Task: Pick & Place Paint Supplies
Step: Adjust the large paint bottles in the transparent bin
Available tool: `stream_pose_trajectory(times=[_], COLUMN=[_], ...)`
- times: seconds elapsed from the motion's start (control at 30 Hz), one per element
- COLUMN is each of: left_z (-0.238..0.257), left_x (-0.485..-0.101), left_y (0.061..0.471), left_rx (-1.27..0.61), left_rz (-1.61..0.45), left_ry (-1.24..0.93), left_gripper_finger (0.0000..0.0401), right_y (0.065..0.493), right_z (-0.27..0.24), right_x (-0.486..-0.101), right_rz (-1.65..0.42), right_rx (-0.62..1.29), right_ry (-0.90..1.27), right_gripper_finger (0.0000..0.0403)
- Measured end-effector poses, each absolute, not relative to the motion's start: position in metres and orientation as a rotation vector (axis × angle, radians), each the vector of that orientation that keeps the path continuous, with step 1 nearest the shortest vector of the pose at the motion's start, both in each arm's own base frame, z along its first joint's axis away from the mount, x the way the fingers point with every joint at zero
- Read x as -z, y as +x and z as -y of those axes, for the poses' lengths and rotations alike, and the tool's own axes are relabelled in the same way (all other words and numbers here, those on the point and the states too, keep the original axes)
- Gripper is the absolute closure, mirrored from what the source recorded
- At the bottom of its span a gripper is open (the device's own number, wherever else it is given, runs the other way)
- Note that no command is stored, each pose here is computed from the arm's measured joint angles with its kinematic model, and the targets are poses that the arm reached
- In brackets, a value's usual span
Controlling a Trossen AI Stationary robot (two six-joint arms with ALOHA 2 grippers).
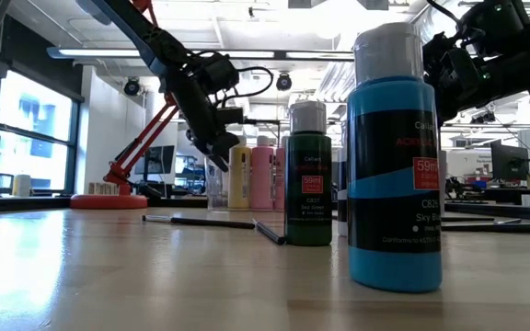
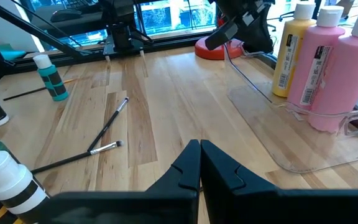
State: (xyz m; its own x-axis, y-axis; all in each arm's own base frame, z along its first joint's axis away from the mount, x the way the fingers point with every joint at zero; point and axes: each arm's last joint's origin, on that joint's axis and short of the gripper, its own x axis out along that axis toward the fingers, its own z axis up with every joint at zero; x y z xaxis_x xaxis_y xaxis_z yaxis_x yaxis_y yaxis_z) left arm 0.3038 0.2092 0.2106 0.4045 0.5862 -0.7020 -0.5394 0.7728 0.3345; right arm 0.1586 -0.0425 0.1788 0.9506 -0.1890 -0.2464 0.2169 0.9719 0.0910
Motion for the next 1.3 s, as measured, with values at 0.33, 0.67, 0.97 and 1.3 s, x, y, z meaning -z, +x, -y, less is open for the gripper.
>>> stream_pose_trajectory(times=[0.33,0.67,0.97,1.3], left_z=[-0.209,-0.209,-0.208,-0.206], left_x=[-0.211,-0.211,-0.210,-0.209], left_y=[0.304,0.305,0.304,0.304], left_rx=[-0.714,-0.688,-0.687,-0.648], left_rz=[-0.903,-0.893,-0.900,-0.901], left_ry=[0.047,0.033,0.011,-0.015], left_gripper_finger=[0.0401,0.0401,0.0401,0.0401], right_y=[0.160,0.160,0.160,0.160], right_z=[0.045,0.045,0.045,0.045], right_x=[-0.191,-0.191,-0.190,-0.189], right_rz=[-0.112,-0.106,-0.114,-0.127], right_rx=[0.259,0.288,0.283,0.283], right_ry=[0.100,0.142,0.119,0.120], right_gripper_finger=[0.0401,0.0401,0.0401,0.0401])
